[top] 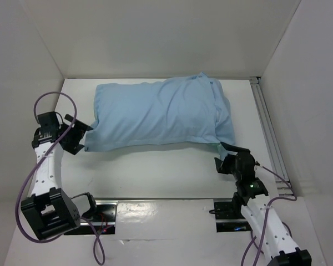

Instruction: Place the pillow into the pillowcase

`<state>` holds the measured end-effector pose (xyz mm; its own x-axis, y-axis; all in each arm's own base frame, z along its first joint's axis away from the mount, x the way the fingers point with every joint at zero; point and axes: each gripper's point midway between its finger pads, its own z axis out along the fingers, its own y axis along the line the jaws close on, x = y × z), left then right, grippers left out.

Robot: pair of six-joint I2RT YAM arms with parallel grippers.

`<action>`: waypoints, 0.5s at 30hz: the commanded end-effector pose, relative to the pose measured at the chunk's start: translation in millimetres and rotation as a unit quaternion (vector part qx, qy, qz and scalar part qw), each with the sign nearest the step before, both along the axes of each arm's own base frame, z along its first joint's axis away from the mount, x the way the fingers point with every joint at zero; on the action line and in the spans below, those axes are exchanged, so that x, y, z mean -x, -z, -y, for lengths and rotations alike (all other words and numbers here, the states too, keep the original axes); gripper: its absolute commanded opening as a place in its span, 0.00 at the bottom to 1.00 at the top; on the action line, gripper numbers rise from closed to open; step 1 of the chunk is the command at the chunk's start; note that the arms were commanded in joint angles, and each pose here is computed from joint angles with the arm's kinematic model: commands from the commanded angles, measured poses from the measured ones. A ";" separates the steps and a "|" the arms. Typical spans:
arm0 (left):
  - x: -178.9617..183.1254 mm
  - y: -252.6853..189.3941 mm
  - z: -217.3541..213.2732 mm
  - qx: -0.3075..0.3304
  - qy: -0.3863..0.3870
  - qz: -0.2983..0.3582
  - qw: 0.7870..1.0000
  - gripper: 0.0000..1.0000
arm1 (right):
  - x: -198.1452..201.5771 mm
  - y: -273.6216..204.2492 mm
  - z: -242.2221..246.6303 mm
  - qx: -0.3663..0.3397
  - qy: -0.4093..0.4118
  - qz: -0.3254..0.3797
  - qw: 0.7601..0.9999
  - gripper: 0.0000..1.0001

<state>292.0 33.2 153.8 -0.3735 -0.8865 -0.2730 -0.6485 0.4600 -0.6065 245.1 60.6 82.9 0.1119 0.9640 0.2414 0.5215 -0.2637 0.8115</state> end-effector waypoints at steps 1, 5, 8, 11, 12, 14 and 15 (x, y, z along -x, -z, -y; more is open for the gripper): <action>30.2 5.3 -19.7 -0.058 -0.038 -0.049 0.996 1.00 | 0.8 -34.1 12.8 0.022 0.024 0.028 0.999 0.90; 41.0 14.9 -28.6 -0.068 -0.066 -0.062 0.994 1.00 | 27.3 -35.3 25.8 0.036 0.047 0.001 0.998 0.93; 34.6 21.4 -23.8 -0.046 -0.064 -0.045 0.996 1.00 | 33.3 -28.3 28.8 0.029 0.057 -0.007 0.998 0.94; 24.6 35.5 -18.2 -0.018 -0.060 -0.036 0.997 1.00 | 27.5 -16.5 24.7 0.020 0.052 -0.003 0.998 0.94; 22.8 40.6 -15.9 -0.007 -0.060 -0.037 0.998 1.00 | 20.7 -18.4 20.1 0.012 0.044 0.007 0.999 0.94; 12.5 47.7 -10.6 0.017 -0.046 -0.030 0.998 1.00 | 9.7 -12.3 16.9 0.005 0.042 0.009 0.999 0.94; 9.1 50.3 -6.7 0.028 -0.037 -0.025 0.999 1.00 | 5.8 -13.2 16.1 0.011 0.039 0.012 0.999 0.94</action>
